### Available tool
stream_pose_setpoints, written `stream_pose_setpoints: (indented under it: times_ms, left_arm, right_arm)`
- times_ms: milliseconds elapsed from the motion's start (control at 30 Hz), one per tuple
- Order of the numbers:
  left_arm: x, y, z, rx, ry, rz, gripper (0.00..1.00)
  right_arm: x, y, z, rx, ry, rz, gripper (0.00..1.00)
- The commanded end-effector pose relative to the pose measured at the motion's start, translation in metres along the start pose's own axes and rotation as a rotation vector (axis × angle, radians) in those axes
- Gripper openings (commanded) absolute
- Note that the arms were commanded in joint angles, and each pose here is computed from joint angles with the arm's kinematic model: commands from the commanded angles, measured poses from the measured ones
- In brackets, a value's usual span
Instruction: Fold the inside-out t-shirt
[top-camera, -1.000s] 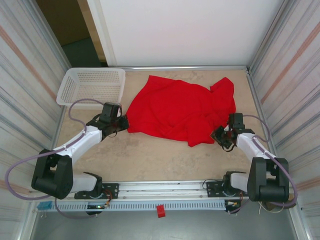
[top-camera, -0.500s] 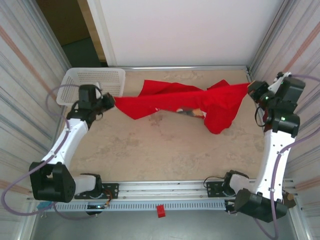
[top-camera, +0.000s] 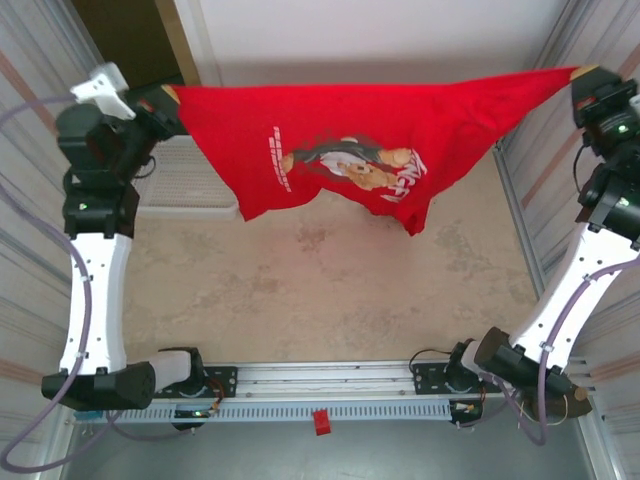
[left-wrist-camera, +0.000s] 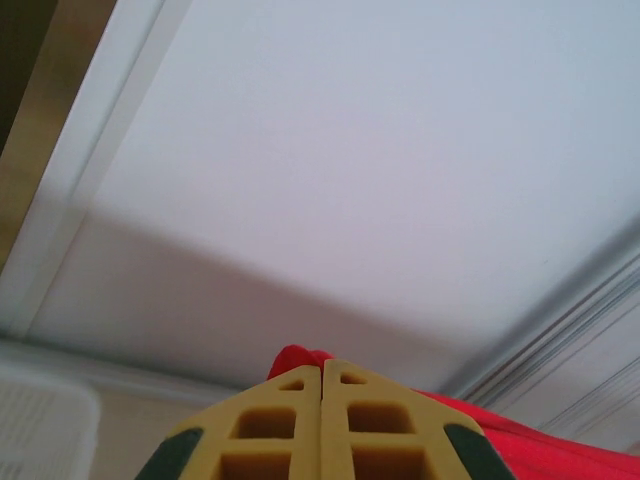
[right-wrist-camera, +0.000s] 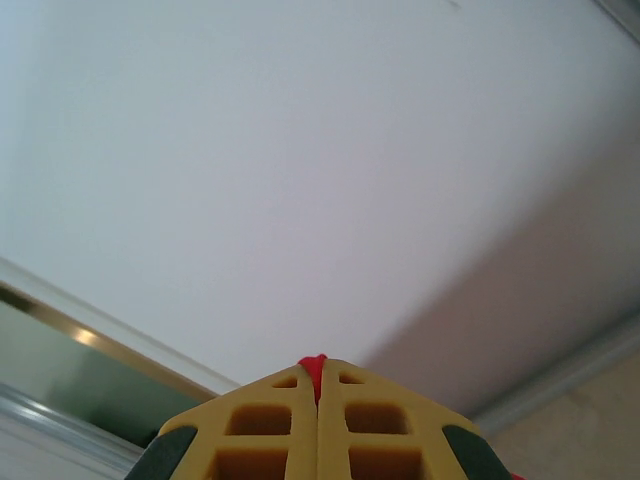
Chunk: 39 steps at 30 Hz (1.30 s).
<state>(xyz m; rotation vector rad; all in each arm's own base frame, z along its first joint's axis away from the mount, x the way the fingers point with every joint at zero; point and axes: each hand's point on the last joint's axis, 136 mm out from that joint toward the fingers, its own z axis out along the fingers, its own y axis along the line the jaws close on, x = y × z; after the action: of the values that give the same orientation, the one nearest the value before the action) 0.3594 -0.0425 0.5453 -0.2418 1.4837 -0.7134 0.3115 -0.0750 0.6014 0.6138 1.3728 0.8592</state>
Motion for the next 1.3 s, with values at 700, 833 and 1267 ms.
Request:
stream_pose_setpoints:
  times_ms: [700,833,1267]
  left_arm:
    - [0.02,0.037,0.136,0.049,0.16,-0.147,0.0]
    - [-0.007,-0.012,0.148,0.149,0.119,-0.12,0.0]
    - [-0.013,-0.074,0.075,0.261,0.089,-0.104,0.0]
  right_arm:
    - [0.015,-0.035,0.134,-0.041,0.118,0.105,0.0]
    - [-0.011,-0.001,0.139,-0.115,0.083,0.1,0.0]
    - [-0.06,0.064,0.041,-0.246,-0.039,0.124,0.0]
